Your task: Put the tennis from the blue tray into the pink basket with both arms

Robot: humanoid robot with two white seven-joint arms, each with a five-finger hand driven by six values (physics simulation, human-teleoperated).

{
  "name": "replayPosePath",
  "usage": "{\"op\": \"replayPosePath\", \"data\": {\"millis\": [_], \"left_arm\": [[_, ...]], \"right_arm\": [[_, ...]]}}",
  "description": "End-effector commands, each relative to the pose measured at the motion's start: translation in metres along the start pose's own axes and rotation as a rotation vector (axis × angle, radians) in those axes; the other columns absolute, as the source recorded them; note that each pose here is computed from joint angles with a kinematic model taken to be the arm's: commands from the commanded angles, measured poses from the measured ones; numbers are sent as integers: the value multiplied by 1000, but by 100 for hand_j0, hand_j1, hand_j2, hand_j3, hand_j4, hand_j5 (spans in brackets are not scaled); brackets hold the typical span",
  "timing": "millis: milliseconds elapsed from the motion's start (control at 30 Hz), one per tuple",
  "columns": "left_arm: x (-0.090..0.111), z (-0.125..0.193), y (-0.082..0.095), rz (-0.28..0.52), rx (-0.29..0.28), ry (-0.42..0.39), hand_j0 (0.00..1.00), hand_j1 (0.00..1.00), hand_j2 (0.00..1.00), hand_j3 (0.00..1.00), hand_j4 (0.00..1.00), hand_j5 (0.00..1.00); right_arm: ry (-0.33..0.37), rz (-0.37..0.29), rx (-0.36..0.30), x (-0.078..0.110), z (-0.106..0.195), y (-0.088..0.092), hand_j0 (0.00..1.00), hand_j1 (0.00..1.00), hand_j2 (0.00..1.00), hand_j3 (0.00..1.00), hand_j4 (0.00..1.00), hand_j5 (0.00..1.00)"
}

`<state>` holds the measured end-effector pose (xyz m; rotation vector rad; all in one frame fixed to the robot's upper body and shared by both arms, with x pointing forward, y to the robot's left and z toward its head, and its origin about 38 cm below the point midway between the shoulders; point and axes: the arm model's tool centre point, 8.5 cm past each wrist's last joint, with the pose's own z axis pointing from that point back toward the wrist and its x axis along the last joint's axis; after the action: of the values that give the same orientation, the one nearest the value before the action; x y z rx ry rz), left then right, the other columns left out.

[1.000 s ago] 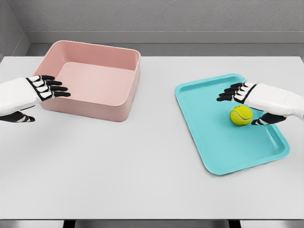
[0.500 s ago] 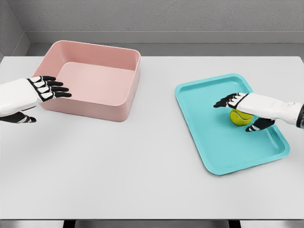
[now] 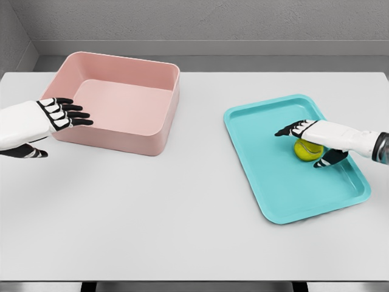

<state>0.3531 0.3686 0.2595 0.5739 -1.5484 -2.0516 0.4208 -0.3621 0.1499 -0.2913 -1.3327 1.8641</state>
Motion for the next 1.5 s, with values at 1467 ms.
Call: {"op": "replayPosePath", "data": {"millis": [1467], "left_arm": [[3,-2,2,4,10,-10,100,100,100,100,100,100]], "right_arm": [[-12,22,17,5,0,-10,65,65,65,65,65,65]]}}
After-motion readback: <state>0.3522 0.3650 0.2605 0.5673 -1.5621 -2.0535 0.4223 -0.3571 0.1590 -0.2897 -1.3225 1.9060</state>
